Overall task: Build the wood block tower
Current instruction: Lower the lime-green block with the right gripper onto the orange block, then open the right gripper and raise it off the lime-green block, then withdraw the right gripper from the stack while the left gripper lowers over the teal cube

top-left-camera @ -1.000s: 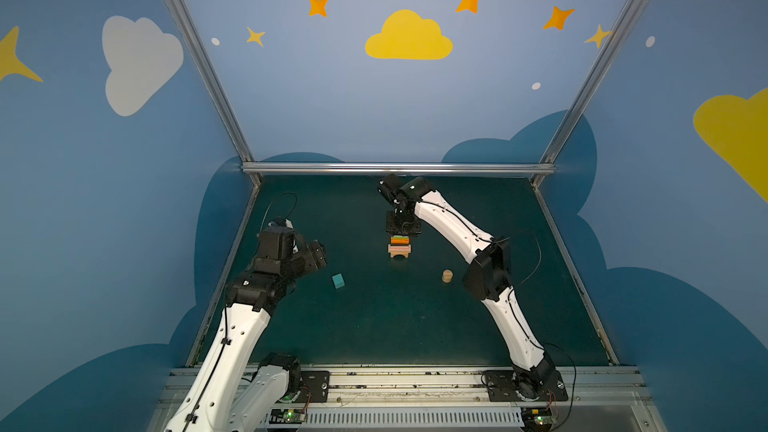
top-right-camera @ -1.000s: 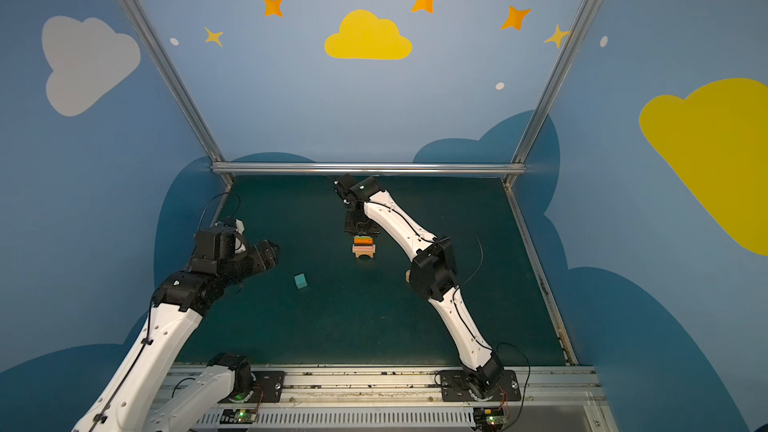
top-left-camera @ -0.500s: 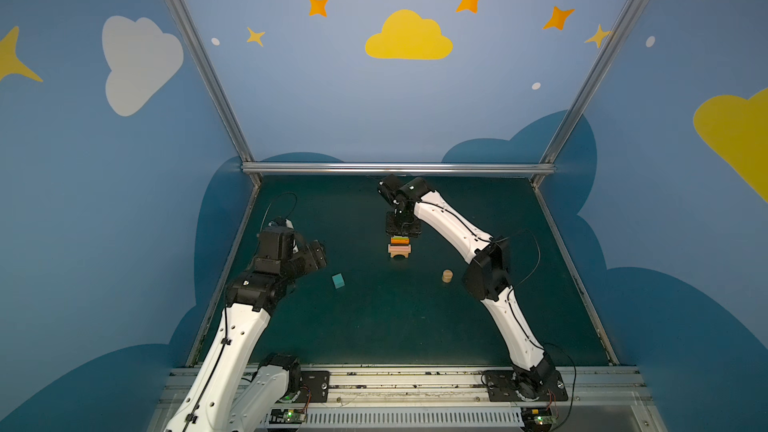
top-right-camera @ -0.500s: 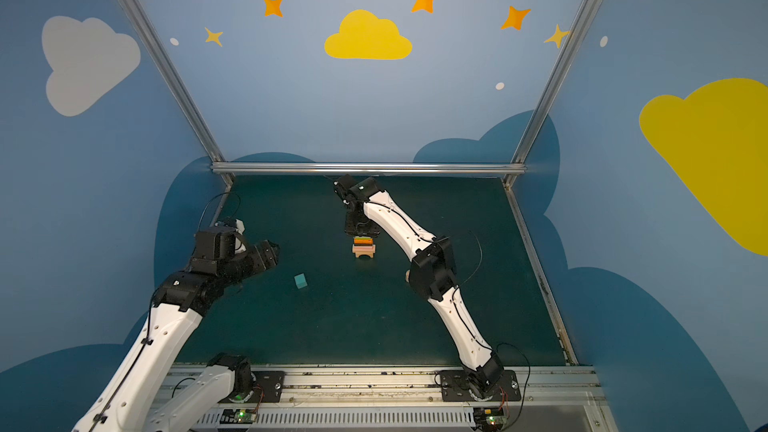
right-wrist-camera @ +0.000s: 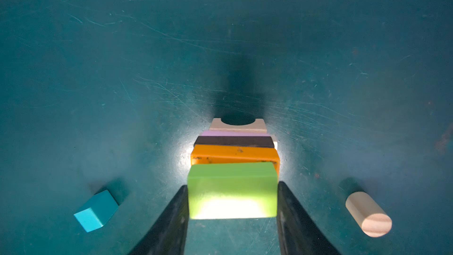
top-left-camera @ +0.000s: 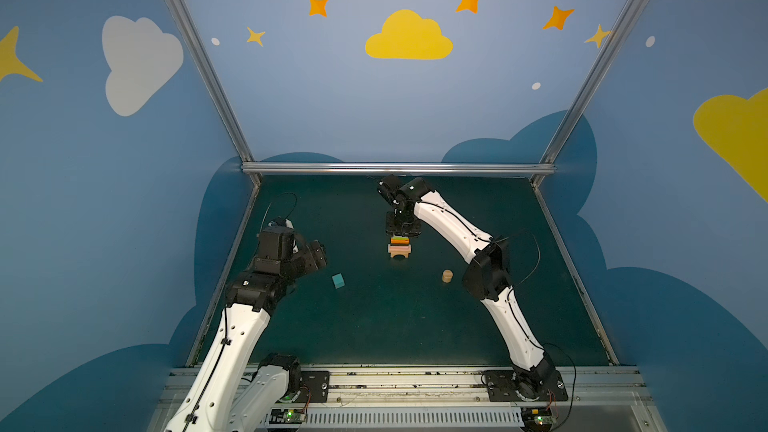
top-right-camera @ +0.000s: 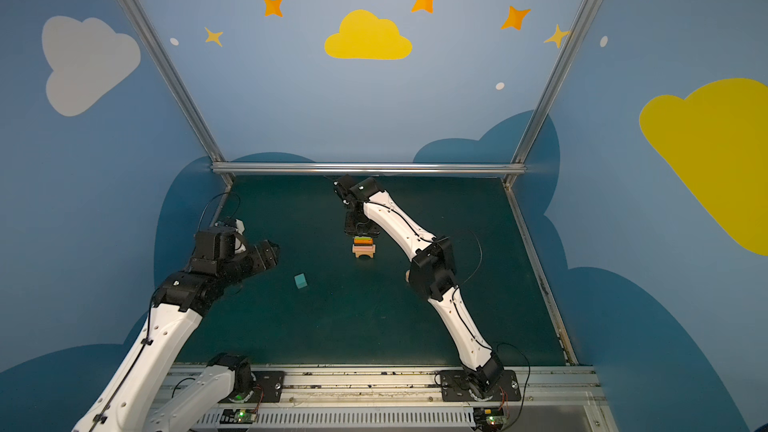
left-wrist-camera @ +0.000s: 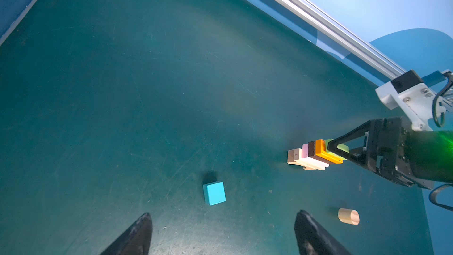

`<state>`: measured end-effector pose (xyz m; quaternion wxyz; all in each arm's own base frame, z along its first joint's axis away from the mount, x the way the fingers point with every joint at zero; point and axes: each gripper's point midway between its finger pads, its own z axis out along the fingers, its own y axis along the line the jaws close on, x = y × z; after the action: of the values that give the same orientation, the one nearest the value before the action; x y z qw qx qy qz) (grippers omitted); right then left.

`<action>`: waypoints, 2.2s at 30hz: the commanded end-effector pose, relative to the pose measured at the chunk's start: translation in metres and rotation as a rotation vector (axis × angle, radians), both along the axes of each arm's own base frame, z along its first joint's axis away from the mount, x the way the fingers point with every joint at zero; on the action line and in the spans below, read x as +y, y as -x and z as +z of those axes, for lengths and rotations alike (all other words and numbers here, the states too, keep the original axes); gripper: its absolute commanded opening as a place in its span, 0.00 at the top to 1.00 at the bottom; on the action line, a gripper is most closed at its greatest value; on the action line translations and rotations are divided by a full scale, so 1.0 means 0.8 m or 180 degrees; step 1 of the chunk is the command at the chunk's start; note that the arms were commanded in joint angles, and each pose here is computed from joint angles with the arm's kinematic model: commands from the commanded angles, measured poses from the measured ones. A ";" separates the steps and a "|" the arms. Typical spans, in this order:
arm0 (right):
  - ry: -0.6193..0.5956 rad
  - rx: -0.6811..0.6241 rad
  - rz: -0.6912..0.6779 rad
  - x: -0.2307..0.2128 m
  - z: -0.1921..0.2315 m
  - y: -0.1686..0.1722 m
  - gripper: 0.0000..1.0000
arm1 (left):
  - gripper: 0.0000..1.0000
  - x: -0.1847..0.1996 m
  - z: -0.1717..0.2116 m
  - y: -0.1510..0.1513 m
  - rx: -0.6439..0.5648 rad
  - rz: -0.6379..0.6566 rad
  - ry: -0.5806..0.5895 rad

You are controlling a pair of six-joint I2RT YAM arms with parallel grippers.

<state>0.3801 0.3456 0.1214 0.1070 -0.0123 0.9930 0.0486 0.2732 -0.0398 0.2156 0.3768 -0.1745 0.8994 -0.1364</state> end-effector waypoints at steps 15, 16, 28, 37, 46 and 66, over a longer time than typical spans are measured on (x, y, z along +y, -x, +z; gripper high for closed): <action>-0.0006 -0.0015 0.0002 0.005 0.000 0.000 0.39 | 0.10 0.001 0.002 0.000 -0.0051 0.0017 0.0027; -0.0005 -0.0025 0.0002 0.004 0.001 -0.001 0.37 | 0.10 0.001 0.002 0.000 -0.0050 0.0018 0.0029; -0.0051 -0.0178 0.0034 0.001 0.027 -0.005 0.19 | 0.10 0.003 0.000 0.000 -0.0032 0.0040 0.0000; -0.0099 -0.0377 0.0054 -0.010 0.063 -0.008 0.12 | 0.10 0.007 -0.004 -0.001 0.0008 0.0081 -0.0010; -0.0264 -0.0574 0.0055 -0.034 0.097 0.003 0.12 | 0.10 0.000 -0.018 -0.006 0.0164 -0.0018 0.0040; -0.0413 -0.0954 -0.0406 -0.175 0.121 0.052 0.14 | 0.16 -0.020 -0.083 0.009 0.1196 -0.0077 -0.0217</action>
<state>0.3346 0.2115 0.2083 0.2297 0.0396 0.9688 0.0842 0.2754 -0.0590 0.1530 0.2276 -0.1626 0.9550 -0.0987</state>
